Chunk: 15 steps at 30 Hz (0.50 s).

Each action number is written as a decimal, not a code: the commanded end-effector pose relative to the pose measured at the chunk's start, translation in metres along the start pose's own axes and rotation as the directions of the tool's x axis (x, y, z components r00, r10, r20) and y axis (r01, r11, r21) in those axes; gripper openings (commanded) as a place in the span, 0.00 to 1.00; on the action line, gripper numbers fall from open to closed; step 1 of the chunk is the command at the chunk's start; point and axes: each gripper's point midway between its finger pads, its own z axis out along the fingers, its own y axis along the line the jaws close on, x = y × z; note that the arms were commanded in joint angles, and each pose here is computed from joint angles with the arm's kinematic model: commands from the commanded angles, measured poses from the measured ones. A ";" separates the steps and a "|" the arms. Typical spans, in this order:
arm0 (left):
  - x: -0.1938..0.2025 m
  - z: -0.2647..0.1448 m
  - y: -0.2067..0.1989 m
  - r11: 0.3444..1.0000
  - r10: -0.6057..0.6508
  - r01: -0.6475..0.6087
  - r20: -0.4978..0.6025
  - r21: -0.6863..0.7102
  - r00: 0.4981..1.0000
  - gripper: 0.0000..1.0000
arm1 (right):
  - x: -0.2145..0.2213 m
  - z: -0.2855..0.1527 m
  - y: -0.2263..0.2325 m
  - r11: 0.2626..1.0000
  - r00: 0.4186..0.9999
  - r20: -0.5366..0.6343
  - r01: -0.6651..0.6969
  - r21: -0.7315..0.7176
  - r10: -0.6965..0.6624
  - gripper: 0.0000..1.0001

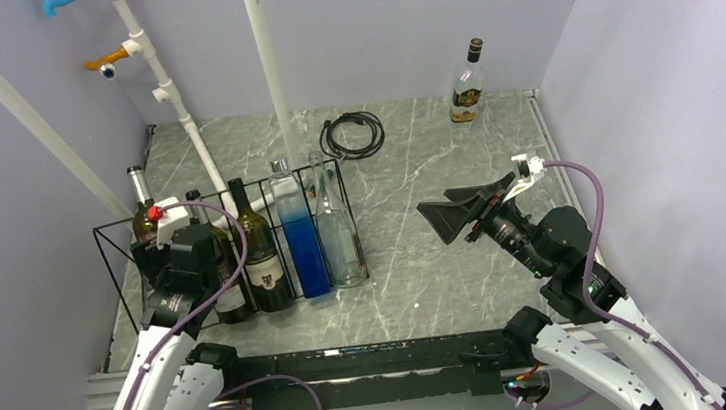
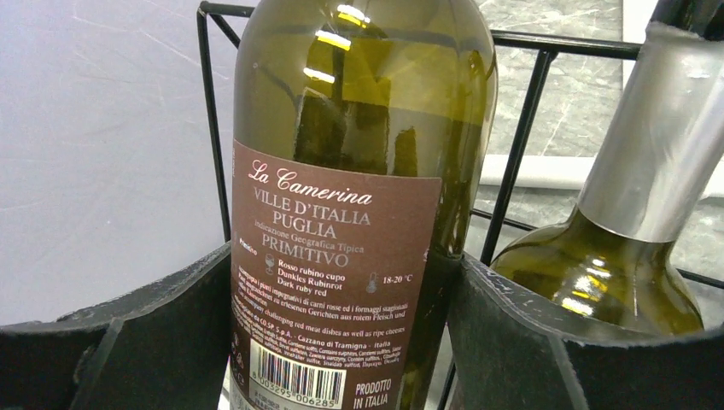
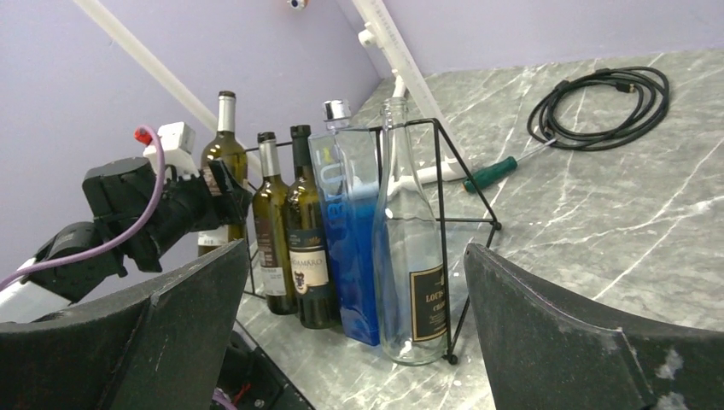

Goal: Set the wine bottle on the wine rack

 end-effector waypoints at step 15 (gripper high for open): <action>-0.003 0.006 -0.006 0.997 -0.079 0.079 0.049 -0.002 0.996 0.40 | -0.013 0.005 0.004 0.999 0.998 0.049 0.034 -0.014 -0.034 1.00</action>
